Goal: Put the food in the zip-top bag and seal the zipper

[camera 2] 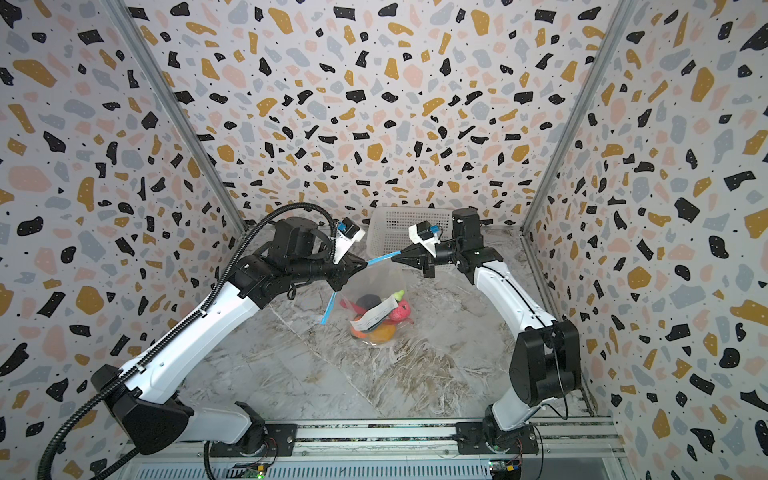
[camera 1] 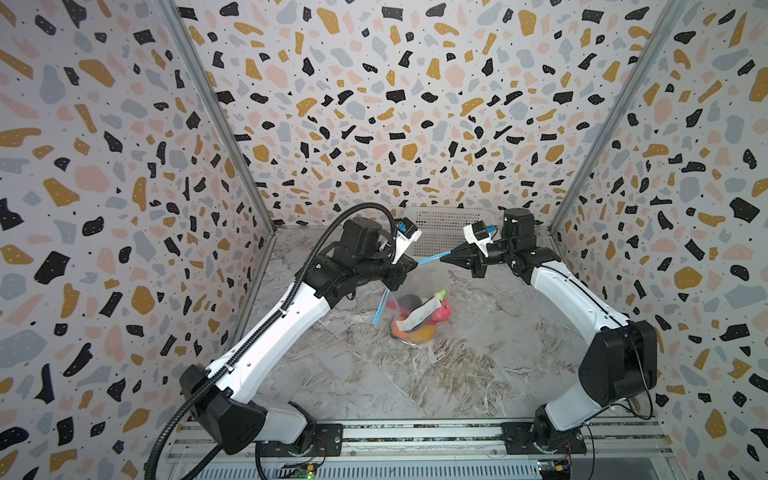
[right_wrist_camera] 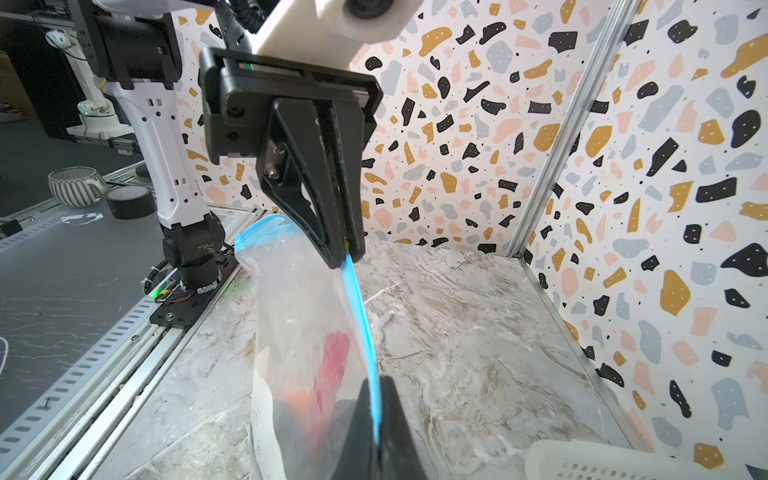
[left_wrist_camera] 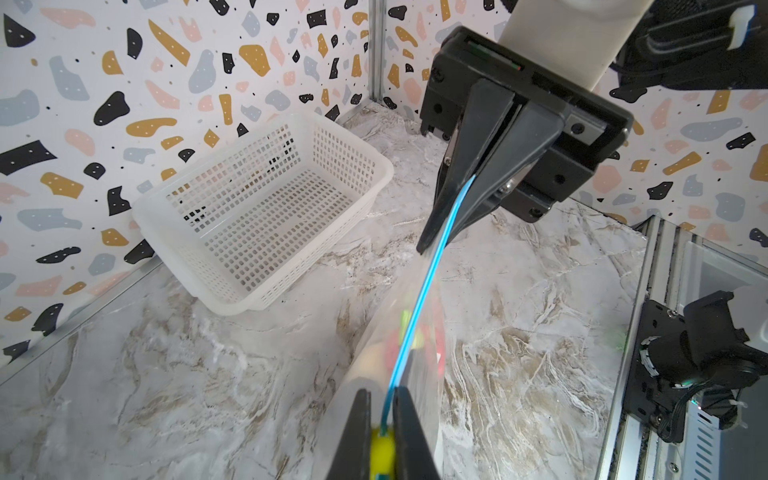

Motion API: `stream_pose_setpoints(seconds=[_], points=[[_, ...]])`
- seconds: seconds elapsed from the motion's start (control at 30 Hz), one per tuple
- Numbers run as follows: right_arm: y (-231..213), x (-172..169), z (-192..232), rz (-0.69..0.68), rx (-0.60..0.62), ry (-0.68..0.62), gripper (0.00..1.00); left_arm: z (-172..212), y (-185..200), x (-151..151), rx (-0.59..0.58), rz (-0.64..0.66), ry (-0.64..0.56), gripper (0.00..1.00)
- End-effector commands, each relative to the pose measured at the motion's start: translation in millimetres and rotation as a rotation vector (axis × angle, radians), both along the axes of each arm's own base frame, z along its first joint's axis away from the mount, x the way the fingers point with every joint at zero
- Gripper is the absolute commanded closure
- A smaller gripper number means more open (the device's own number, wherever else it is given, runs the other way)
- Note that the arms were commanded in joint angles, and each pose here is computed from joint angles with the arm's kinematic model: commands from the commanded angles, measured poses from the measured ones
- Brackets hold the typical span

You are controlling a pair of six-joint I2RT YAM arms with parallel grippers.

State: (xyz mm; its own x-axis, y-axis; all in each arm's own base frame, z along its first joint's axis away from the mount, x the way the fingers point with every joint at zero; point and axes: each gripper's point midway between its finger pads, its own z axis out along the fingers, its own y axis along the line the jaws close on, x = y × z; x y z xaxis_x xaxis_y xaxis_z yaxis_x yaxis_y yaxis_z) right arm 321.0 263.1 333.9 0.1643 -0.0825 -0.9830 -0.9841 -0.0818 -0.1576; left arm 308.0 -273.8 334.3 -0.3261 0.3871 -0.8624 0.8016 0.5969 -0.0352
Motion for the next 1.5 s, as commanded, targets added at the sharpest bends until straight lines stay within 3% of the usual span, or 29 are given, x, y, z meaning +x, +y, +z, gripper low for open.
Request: stream_pose_setpoints(seconds=[0.0, 0.93, 1.47], points=[[-20.5, 1.3, 29.6, -0.055, 0.027, -0.081, 1.0, -15.9, 31.8, -3.9, 0.076, 0.102, 0.052, 1.0], [-44.5, 47.9, 42.3, -0.24, 0.031, -0.062, 1.0, -59.9, 46.2, -38.6, 0.094, 0.109, 0.209, 1.0], [-50.6, 62.1, 38.7, -0.314, 0.026, -0.042, 1.0, -63.7, 50.0, -53.7, 0.101, 0.089, 0.255, 1.0]])
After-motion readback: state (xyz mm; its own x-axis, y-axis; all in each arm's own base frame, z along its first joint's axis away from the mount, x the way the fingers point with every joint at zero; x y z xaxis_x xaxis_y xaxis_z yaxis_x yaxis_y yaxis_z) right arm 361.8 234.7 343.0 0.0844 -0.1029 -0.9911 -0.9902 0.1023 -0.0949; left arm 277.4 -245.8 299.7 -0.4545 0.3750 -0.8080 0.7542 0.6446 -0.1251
